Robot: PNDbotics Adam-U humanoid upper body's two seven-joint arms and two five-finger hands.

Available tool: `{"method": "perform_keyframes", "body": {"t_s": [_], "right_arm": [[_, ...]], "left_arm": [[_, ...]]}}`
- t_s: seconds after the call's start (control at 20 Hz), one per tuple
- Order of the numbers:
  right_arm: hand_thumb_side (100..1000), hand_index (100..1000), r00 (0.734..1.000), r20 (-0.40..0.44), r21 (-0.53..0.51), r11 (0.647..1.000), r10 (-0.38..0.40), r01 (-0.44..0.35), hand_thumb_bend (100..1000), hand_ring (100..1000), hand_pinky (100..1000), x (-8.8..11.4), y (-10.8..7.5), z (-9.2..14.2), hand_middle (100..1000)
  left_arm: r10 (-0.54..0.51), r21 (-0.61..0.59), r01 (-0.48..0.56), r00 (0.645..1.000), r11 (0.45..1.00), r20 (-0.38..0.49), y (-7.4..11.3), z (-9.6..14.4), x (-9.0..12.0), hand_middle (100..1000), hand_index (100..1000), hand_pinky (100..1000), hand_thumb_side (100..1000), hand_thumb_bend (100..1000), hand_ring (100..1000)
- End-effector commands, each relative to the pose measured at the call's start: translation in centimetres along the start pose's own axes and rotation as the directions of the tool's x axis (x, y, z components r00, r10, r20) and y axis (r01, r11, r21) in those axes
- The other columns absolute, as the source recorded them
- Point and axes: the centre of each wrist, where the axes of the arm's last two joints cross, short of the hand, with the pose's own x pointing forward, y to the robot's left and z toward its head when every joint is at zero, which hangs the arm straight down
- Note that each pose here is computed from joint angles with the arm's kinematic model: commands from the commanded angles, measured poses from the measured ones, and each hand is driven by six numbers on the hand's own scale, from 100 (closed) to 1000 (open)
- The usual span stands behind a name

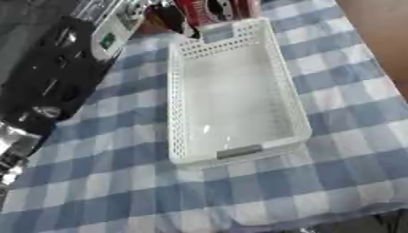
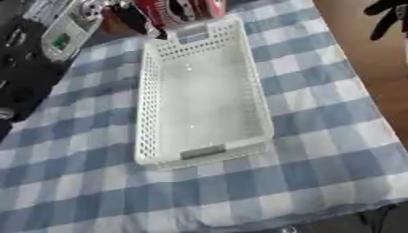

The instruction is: Pick up objects on the table and place them in the box.

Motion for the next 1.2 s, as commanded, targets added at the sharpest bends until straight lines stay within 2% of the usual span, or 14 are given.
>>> {"method": "perform_keyframes", "body": {"t_s": [0.05,0.3,0.55,0.65,0.7,0.75,0.8,0.85,0.9,0.95,1.0,1.05,1.15,1.2], "right_arm": [[777,850,0.999,0.037,0.01,1.0,0.015,-0.016,100,583,366,0.5,-0.5,-0.9,682],[776,849,0.999,0.044,0.011,1.0,0.013,-0.014,100,583,367,0.5,-0.5,-1.1,682],[775,849,0.999,0.052,0.011,1.0,0.009,-0.01,100,583,367,0.6,-0.4,-1.3,682],[775,849,0.998,0.056,0.012,1.0,0.009,-0.01,100,583,367,0.6,-0.4,-1.4,683],[774,848,0.998,0.059,0.012,1.0,0.009,-0.01,100,584,367,0.6,-0.4,-1.5,683],[774,848,0.998,0.061,0.012,1.0,0.01,-0.01,100,584,367,0.6,-0.4,-1.5,683],[774,848,0.998,0.063,0.011,1.0,0.01,-0.011,100,584,367,0.6,-0.4,-1.6,683],[774,848,0.998,0.064,0.011,1.0,0.01,-0.011,100,584,367,0.6,-0.4,-1.6,683],[774,847,0.998,0.065,0.012,1.0,0.01,-0.011,100,584,367,0.6,-0.4,-1.6,683],[774,847,0.998,0.066,0.013,1.0,0.01,-0.011,100,584,367,0.6,-0.4,-1.6,683],[774,846,0.998,0.066,0.013,1.0,0.01,-0.011,100,584,367,0.6,-0.3,-1.7,683],[773,845,0.998,0.067,0.014,1.0,0.01,-0.011,100,584,367,0.6,-0.3,-1.7,683],[773,845,0.998,0.068,0.015,1.0,0.011,-0.012,100,584,367,0.6,-0.3,-1.7,683],[773,844,0.998,0.069,0.015,1.0,0.011,-0.012,100,583,367,0.6,-0.3,-1.7,682]], "left_arm": [[0.029,0.028,-0.029,1.0,0.999,-0.005,0.2,-0.3,0.1,100,203,100,100,520,100],[0.101,0.02,-0.101,0.995,0.995,0.002,-1.6,-0.5,1.3,100,208,100,100,443,100],[0.18,0.024,-0.18,0.984,0.983,0.014,-3.1,-0.9,3.0,127,231,100,100,305,100],[0.201,0.026,-0.202,0.979,0.979,0.032,-3.5,-1.0,3.8,137,242,100,100,295,100],[0.203,0.024,-0.204,0.978,0.979,0.044,-3.6,-1.0,4.2,190,287,100,100,308,105],[0.203,0.02,-0.204,0.978,0.979,0.055,-3.7,-1.0,4.5,256,339,100,100,266,172],[0.203,0.009,-0.204,0.977,0.979,0.068,-3.9,-1.0,4.8,376,463,100,100,188,293],[0.204,-0.002,-0.205,0.976,0.979,0.078,-4.0,-0.9,4.9,376,463,100,100,188,293],[0.202,-0.032,-0.2,0.975,0.979,0.089,-4.3,-0.9,5.0,551,675,227,159,100,457],[0.198,-0.06,-0.192,0.975,0.979,0.102,-4.5,-0.9,5.1,717,830,436,470,100,613],[0.195,-0.085,-0.186,0.974,0.979,0.116,-4.6,-0.8,5.1,807,917,571,623,100,727],[0.191,-0.102,-0.178,0.973,0.979,0.128,-4.6,-0.8,5.1,866,976,668,747,100,798],[0.195,-0.134,-0.177,0.97,0.975,0.142,-4.8,-0.7,4.8,903,1000,738,839,100,846],[0.202,-0.148,-0.18,0.969,0.972,0.145,-4.8,-0.7,4.7,945,1000,812,933,109,892]]}}
